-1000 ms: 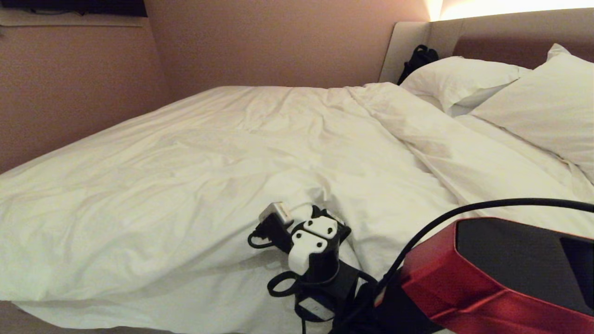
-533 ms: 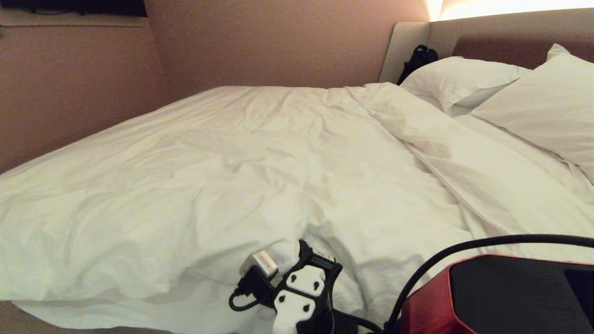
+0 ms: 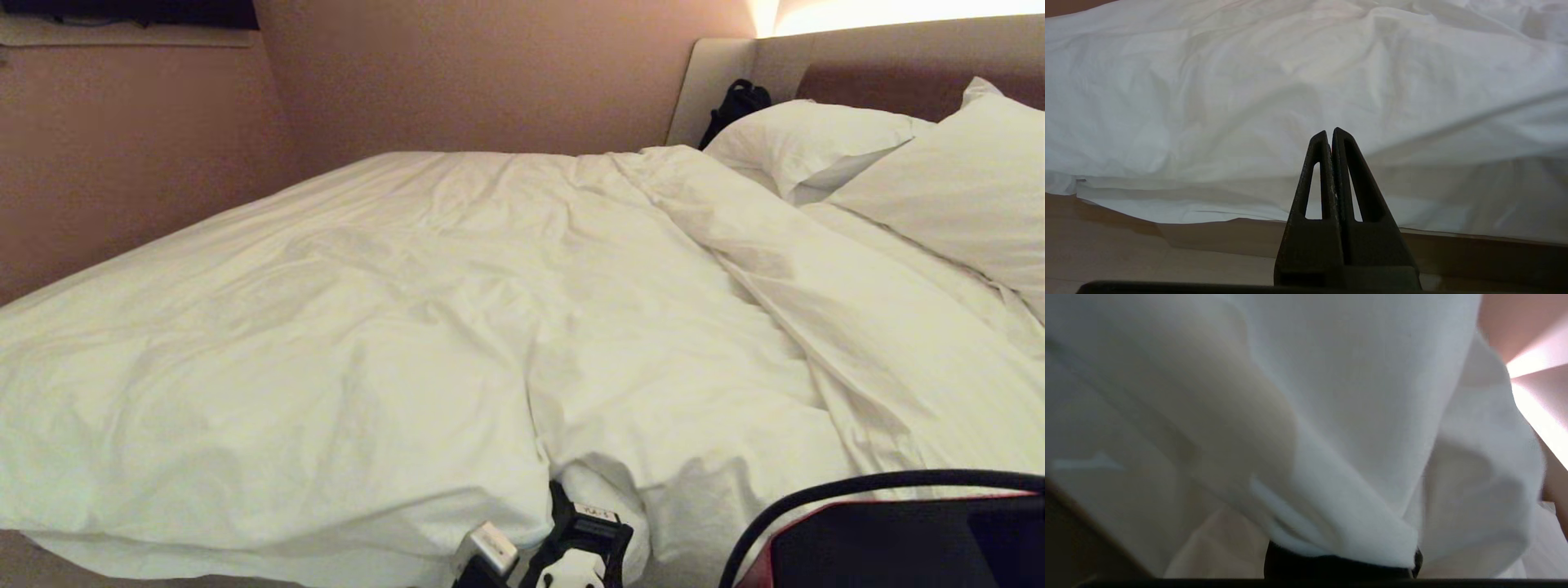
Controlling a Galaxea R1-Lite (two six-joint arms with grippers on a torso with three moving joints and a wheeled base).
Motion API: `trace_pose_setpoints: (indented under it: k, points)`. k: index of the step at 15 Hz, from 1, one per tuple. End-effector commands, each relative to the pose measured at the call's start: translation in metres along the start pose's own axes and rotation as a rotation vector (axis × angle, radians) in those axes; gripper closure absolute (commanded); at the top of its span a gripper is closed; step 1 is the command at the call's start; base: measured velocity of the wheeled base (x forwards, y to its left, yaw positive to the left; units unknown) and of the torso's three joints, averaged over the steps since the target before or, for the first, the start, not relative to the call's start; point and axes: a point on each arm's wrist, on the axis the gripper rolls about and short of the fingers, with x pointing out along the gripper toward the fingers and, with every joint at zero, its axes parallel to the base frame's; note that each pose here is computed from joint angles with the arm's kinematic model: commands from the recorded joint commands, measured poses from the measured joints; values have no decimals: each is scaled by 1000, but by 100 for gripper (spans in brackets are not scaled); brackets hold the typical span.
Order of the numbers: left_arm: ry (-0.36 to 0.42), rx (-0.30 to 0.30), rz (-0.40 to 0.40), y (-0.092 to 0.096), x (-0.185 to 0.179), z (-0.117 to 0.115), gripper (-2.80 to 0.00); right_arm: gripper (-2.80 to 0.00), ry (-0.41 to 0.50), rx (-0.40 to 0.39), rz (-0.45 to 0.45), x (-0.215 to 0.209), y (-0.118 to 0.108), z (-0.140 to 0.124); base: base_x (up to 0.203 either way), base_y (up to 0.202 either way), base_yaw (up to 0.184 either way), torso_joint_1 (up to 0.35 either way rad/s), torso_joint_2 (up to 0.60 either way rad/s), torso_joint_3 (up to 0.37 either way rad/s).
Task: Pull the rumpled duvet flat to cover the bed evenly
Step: Flatten the corners of the folded blanket
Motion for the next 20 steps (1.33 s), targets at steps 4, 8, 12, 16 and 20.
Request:
trace_pose_setpoints:
  k: [4, 8, 12, 16, 20]
  points:
    - [-1, 0, 0, 0, 0, 0, 0, 0, -32, -19, 33, -3, 25, -8, 0, 0, 0, 0, 0, 0]
    - [0, 0, 0, 0, 0, 0, 0, 0, -51, -21, 48, -3, 37, -10, 0, 0, 0, 0, 0, 0]
    - [0, 0, 0, 0, 0, 0, 0, 0, -69, -21, 64, -10, 43, -11, 0, 0, 0, 0, 0, 0]
    - [0, 0, 0, 0, 0, 0, 0, 0, -98, -33, 114, -33, 52, -15, 0, 0, 0, 0, 0, 0]
    - [-1, 0, 0, 0, 0, 0, 0, 0, -117, -30, 135, -43, 57, -15, 0, 0, 0, 0, 0, 0]
